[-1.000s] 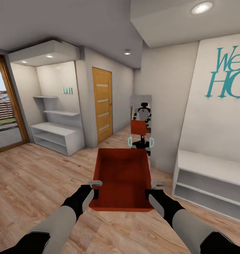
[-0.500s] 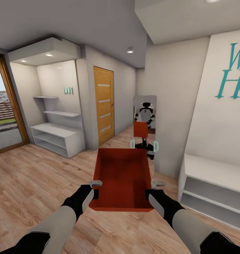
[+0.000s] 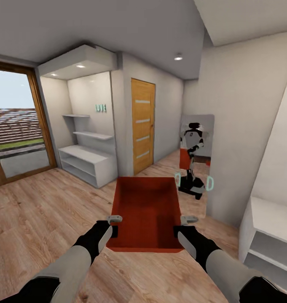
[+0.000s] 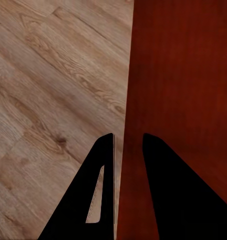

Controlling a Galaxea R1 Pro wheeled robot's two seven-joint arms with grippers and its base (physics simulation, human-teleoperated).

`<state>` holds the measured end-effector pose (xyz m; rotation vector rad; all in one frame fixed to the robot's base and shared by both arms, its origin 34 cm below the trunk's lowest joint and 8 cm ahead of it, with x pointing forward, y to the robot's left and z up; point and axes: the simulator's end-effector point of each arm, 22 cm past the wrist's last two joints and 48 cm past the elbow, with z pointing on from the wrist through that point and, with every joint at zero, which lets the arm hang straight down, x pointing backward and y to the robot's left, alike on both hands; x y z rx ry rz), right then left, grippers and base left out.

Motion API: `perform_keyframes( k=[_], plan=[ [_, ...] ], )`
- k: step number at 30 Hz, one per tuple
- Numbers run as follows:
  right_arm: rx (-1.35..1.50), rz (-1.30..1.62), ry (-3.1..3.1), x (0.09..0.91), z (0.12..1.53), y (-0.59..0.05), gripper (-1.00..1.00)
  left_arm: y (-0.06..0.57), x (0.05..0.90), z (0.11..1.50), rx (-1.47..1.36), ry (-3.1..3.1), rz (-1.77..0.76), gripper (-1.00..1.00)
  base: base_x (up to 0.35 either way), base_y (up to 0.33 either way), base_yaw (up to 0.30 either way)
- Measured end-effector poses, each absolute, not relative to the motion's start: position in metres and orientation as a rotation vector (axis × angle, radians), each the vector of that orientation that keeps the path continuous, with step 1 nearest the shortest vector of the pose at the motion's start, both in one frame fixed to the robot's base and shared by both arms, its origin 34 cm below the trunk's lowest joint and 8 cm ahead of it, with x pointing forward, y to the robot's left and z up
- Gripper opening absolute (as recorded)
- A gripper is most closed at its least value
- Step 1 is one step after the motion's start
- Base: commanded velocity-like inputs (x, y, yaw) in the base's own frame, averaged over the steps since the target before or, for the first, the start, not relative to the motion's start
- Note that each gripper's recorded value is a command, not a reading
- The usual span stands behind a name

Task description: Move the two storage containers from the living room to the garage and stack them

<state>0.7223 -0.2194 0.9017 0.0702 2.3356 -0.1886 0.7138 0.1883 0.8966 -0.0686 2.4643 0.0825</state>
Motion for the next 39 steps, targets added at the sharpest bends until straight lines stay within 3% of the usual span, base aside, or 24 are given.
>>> perform_keyframes(
  k=[39],
  plan=[
    [0.068, -0.190, 2.335, 0.7222, 0.9016, -0.2197, -1.00, 0.1880, 0.7138, 0.8964, -0.068, 2.464, 0.082, -1.00, 0.322, 0.000, 0.019]
  ],
)
